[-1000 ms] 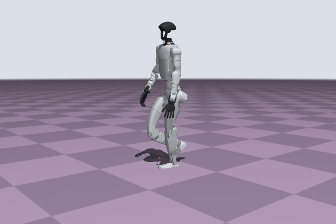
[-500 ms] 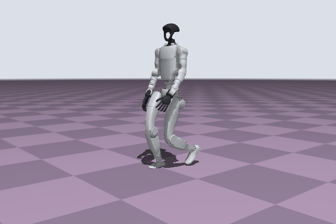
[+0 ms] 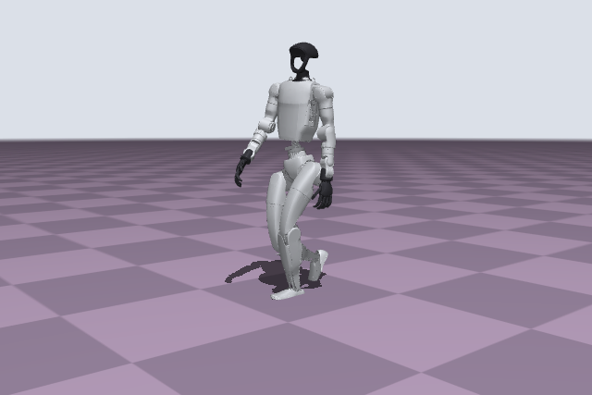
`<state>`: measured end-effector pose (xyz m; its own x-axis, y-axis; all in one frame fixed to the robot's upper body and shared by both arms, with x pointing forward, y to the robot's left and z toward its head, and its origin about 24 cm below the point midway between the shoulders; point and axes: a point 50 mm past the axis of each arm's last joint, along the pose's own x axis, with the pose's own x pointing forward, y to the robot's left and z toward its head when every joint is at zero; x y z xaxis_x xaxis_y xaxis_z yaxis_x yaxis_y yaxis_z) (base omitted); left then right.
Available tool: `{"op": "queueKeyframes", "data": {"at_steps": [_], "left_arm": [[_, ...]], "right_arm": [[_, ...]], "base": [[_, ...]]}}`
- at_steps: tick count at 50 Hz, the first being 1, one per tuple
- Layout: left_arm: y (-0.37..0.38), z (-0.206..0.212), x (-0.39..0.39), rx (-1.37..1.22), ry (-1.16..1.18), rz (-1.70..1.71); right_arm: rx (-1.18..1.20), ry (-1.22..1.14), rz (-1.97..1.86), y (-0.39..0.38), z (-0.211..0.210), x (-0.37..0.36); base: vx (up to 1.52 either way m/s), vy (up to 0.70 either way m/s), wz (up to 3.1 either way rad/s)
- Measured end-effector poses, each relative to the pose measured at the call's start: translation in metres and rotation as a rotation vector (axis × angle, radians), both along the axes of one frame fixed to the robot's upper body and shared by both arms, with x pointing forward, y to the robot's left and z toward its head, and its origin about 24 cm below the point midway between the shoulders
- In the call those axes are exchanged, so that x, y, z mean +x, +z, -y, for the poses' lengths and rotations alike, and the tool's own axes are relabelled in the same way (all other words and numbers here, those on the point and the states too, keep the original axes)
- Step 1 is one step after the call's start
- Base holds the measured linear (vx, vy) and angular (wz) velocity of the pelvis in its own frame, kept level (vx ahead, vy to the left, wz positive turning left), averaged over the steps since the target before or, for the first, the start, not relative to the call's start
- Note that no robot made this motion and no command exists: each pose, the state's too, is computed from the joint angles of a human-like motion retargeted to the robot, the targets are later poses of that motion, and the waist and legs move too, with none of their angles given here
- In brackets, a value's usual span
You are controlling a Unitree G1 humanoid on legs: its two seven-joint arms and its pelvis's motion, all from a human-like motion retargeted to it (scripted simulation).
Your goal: Walk
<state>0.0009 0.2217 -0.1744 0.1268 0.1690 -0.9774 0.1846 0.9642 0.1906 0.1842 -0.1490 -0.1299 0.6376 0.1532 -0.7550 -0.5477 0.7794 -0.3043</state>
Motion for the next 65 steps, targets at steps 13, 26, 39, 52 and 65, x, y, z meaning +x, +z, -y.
{"op": "queueKeyframes", "data": {"at_steps": [13,26,39,52,65], "left_arm": [[0.079,0.016,0.232,0.02,-0.284,0.742],[0.079,0.043,0.232,-0.077,-0.391,0.758],[0.005,0.001,0.056,-0.055,-0.338,0.069],[0.0,-0.001,0.013,-0.052,-0.086,-0.013],[0.081,0.035,0.242,-0.04,-0.397,0.721]], "right_arm": [[-0.135,-0.208,-0.346,-0.038,0.056,-0.106],[-0.191,-0.294,-0.505,-0.043,0.072,-0.148],[-0.072,-0.184,-0.017,0.001,0.039,0.005],[0.018,-0.076,-0.037,0.001,0.012,0.005],[-0.098,-0.189,-0.438,-0.04,0.054,-0.111]], "base": [[0.66,-0.04,-0.01],[0.49,-0.1,0.11],[0.33,-0.02,0.03],[0.16,0.05,0.19],[0.1,0.01,0.01]]}}
